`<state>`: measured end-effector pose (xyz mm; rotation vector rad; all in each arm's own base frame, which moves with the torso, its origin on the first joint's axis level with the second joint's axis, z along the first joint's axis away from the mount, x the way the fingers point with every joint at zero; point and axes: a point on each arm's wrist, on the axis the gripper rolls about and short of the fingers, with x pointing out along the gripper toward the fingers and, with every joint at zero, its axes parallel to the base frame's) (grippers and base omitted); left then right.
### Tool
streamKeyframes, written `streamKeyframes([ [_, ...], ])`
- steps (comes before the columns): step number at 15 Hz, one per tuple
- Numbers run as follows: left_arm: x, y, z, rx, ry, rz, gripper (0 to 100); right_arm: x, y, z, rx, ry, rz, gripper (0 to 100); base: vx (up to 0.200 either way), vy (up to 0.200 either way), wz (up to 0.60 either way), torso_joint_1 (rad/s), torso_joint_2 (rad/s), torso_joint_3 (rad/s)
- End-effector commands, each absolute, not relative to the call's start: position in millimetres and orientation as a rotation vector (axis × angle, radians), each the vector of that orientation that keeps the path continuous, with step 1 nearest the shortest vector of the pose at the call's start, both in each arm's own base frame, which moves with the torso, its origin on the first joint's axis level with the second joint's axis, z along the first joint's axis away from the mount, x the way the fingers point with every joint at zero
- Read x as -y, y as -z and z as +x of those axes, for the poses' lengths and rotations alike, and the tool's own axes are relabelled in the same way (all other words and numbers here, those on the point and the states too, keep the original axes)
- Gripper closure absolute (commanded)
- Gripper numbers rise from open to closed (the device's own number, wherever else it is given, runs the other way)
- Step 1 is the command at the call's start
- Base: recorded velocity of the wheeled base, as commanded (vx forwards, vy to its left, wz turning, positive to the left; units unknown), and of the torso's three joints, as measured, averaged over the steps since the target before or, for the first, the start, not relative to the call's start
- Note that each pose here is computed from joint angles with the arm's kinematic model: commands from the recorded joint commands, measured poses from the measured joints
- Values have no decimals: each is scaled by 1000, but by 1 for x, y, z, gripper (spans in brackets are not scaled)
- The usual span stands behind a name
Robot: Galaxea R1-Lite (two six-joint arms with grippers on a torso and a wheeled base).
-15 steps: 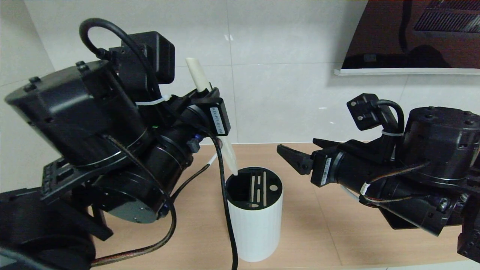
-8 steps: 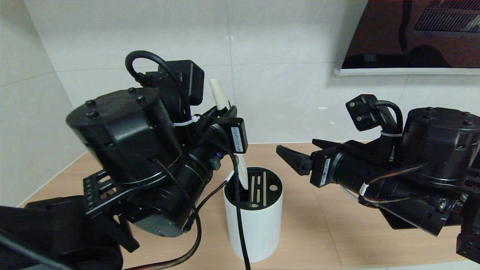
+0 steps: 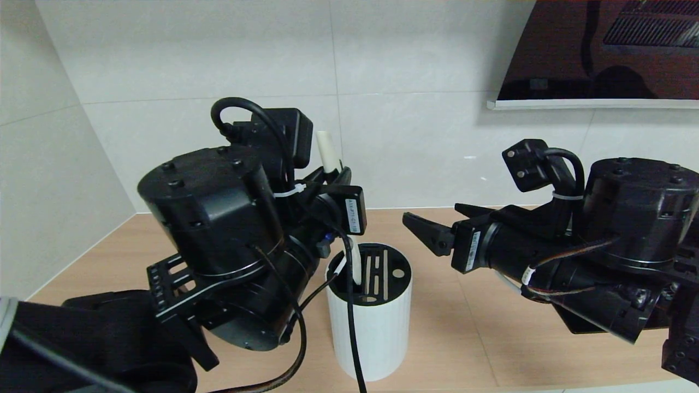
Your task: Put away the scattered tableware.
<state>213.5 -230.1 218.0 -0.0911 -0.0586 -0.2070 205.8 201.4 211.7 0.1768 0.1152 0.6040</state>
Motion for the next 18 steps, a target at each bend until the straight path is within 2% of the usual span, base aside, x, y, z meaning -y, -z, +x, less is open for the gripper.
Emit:
streamKeyframes([
  [1, 234, -209, 217, 38, 206, -73, 100, -202, -211, 206, -118, -604, 175, 0, 0, 0, 0, 0, 0, 0],
  [6, 240, -196, 222, 6, 209, -73, 100, -202, -210, 207, -119, -600, 175, 0, 0, 0, 0, 0, 0, 0],
  [10, 247, -178, 228, -38, 207, -68, 100, -203, -208, 208, -127, -598, 170, 0, 0, 0, 0, 0, 0, 0],
  [18, 249, -153, 236, -96, 193, -21, 100, -203, -208, 208, -126, -598, 171, 0, 0, 0, 0, 0, 0, 0],
])
